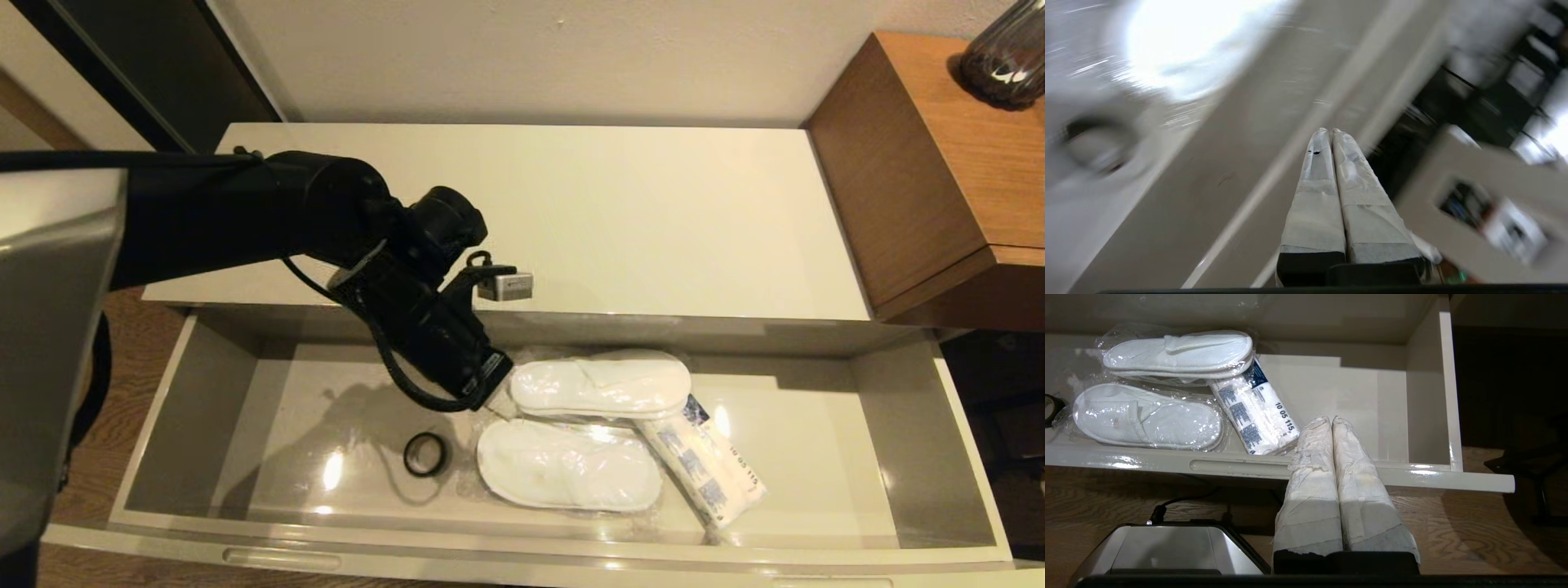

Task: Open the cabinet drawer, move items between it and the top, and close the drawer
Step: Take out the disposable slippers from the drawer

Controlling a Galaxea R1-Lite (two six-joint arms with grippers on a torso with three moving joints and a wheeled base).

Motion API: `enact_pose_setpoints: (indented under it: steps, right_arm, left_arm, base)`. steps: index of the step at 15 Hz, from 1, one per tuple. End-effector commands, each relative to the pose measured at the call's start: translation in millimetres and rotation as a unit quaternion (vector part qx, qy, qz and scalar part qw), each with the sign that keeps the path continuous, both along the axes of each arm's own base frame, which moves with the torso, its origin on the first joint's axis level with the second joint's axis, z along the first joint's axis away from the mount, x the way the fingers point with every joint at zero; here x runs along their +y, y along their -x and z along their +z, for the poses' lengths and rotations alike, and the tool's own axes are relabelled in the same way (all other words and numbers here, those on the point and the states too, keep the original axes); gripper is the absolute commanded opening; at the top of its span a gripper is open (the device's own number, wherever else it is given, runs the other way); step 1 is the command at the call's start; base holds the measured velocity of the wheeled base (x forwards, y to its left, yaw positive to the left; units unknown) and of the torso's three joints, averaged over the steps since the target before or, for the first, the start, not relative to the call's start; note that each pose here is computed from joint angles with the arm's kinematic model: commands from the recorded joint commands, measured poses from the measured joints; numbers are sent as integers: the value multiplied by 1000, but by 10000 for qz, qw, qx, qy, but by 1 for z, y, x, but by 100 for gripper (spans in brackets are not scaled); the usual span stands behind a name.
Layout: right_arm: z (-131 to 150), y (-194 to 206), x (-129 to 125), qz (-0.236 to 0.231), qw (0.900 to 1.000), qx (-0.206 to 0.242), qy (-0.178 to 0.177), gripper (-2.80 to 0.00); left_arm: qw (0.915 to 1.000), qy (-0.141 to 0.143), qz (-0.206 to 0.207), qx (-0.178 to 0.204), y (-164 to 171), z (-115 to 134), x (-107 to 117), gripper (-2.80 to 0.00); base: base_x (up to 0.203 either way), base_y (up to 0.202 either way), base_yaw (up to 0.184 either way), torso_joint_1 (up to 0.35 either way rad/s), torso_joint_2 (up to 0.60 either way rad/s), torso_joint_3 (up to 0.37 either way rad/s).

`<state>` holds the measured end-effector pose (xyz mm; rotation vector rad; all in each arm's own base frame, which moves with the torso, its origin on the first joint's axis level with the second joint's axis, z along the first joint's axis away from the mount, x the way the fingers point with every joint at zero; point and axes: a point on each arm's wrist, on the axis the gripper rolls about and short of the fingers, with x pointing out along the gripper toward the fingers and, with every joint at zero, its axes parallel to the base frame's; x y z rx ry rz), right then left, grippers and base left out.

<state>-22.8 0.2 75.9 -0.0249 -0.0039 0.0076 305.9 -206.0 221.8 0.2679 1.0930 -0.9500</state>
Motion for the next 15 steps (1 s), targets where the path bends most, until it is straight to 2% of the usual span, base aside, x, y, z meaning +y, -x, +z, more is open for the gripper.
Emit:
enact_pose_setpoints:
  steps: [1, 2, 3, 4, 6, 8, 9, 10, 11, 13, 14, 15]
  right_arm:
    - [0, 0, 0, 0, 10000, 11, -2, -280]
    - [0, 0, 0, 0, 10000, 4, 6, -280]
    - [0, 0, 0, 0, 10000, 2, 3, -280]
    - [0, 0, 0, 0, 10000, 11, 6, -280]
    - [0, 0, 0, 0, 10000, -4, 6, -280]
    - [0, 0, 0, 0, 10000, 4, 6, -280]
    - [0, 0, 0, 0, 10000, -2, 1, -280]
    - [0, 0, 0, 0, 10000, 5, 6, -280]
    - [0, 0, 0, 0, 10000, 4, 6, -280]
    - [0, 0, 0, 0, 10000, 4, 6, -280]
    - [0, 0, 0, 0, 10000, 4, 6, -280]
    - [0, 0, 0, 0, 10000, 11, 5, -280]
  left_arm:
    - [9993, -181, 270, -206, 3, 6, -1, -280]
    - [9980, -243, 467, -343, 5, 8, -6, -280]
    - [9931, -505, 835, -653, 9, 12, -11, -280]
    - [9868, -629, 1150, -951, 18, 21, -16, -280]
    - [9857, -476, 1186, -1099, 37, 35, -26, -280]
    - [9812, -619, 1278, -1306, 54, 37, -39, -280]
    - [9813, -615, 1216, -1356, 58, 39, -42, -280]
    - [9853, -514, 1008, -1281, 63, 40, -43, -280]
    - [9910, -479, 588, -1106, 66, 36, -42, -280]
    - [9918, -718, 73, -1055, 68, 21, -45, -280]
    - [9914, -759, -8, -1062, 68, 18, -49, 0]
    - [9912, -774, -14, -1078, 67, 16, -52, 0]
  base:
    - [0, 0, 0, 0, 0, 0]
    - [0, 0, 0, 0, 0, 0]
    - [0, 0, 0, 0, 0, 0]
    - [0, 0, 0, 0, 0, 0]
    - [0, 0, 0, 0, 0, 0]
    - [0, 0, 0, 0, 0, 0]
    - [0, 0, 0, 0, 0, 0]
    - [0, 0, 0, 0, 0, 0]
    - [0, 0, 0, 0, 0, 0]
    - [0, 0, 0, 0, 0, 0]
    - [0, 0, 0, 0, 0, 0]
    - [0, 0, 0, 0, 0, 0]
